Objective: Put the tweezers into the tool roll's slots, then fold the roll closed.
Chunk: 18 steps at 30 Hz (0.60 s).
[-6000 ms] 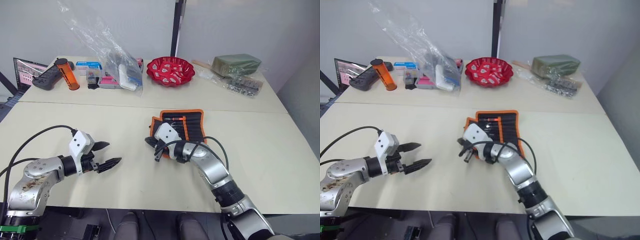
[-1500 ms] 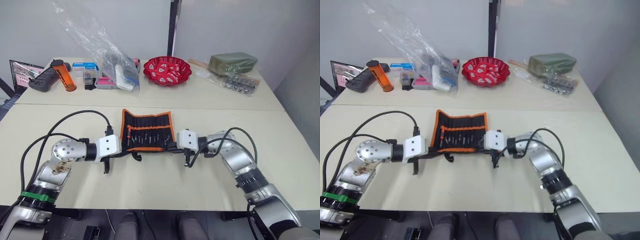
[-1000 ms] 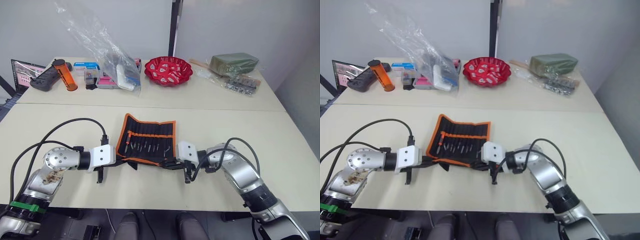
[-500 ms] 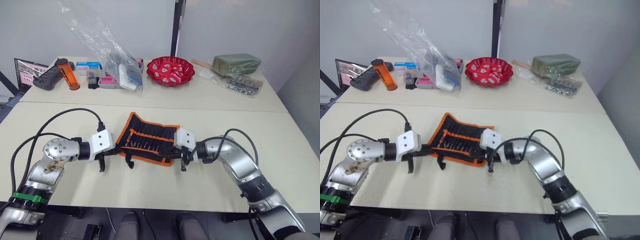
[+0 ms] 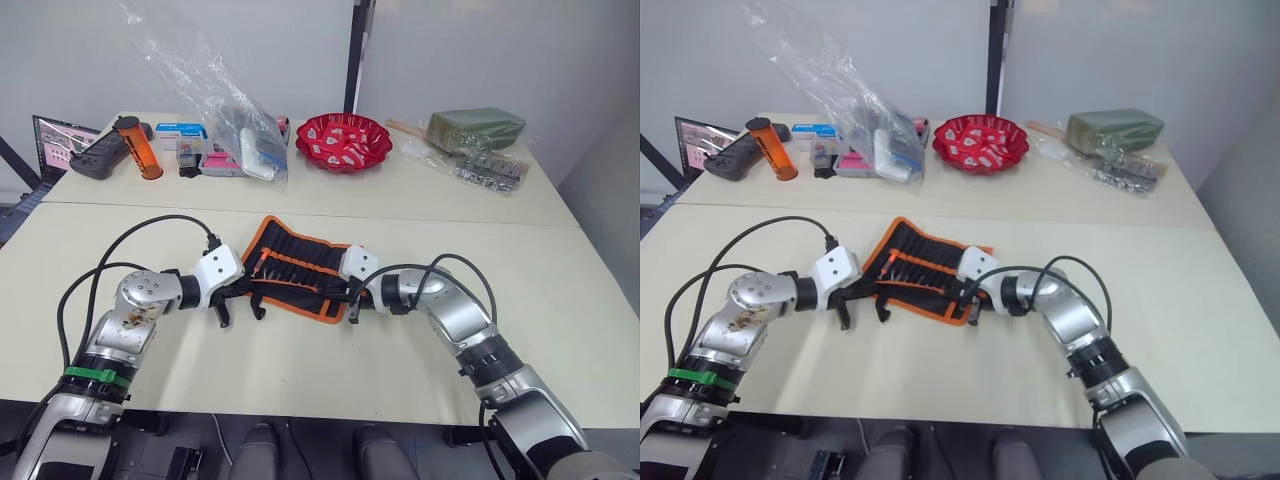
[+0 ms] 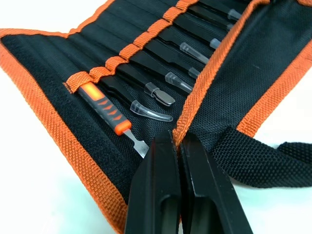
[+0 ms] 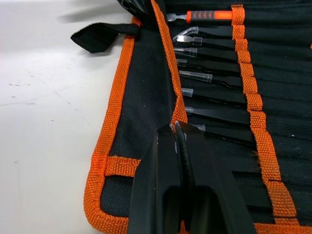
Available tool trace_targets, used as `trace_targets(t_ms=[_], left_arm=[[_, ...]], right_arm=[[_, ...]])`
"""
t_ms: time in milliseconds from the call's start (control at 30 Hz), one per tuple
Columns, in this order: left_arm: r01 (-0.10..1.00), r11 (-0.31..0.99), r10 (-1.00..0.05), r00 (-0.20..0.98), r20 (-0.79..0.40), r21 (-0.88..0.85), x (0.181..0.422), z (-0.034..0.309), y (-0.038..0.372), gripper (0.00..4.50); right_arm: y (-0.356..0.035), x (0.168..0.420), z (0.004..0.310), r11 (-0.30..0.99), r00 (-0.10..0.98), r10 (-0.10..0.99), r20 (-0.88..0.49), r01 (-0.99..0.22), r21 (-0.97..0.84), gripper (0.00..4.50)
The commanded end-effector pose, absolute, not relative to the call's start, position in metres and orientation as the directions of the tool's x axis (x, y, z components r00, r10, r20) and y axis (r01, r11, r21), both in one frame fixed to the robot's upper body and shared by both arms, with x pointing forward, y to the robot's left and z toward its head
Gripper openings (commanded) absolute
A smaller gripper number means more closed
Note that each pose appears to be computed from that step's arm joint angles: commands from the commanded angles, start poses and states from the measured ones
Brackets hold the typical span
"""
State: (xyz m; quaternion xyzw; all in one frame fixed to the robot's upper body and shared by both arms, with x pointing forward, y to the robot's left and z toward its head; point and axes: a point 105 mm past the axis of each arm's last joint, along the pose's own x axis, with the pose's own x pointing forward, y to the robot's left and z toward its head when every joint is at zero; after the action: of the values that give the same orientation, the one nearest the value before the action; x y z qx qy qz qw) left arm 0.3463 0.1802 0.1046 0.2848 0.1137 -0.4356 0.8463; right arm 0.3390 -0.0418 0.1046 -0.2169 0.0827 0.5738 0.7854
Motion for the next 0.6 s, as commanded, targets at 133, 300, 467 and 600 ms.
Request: trace_targets(t_ms=[133,300,467,600], left_arm=[[0.762,0.542,-0.625,0.647,-0.437,0.354,0.353,0.105,0.191,0.61],[0.751,0.594,-0.624,0.657,-0.423,0.29,0.351,0.107,0.198,2.08],[0.679,0.703,-0.638,0.733,-0.236,0.211,0.354,0.149,0.209,3.74],[0.689,0.705,-0.675,0.724,-0.139,0.167,0.342,0.168,0.203,4.47]], right_arm=[[-0.052,0.348,0.11,0.335,0.404,0.844,-0.352,-0.911,-0.242,0.0],[-0.056,0.351,0.116,0.366,0.425,0.851,-0.308,-0.901,-0.232,1.53],[-0.064,0.354,0.149,0.425,0.46,0.875,-0.152,-0.88,-0.215,3.26],[-0.058,0.335,0.179,0.37,0.369,0.929,0.028,-0.927,-0.053,3.62]])
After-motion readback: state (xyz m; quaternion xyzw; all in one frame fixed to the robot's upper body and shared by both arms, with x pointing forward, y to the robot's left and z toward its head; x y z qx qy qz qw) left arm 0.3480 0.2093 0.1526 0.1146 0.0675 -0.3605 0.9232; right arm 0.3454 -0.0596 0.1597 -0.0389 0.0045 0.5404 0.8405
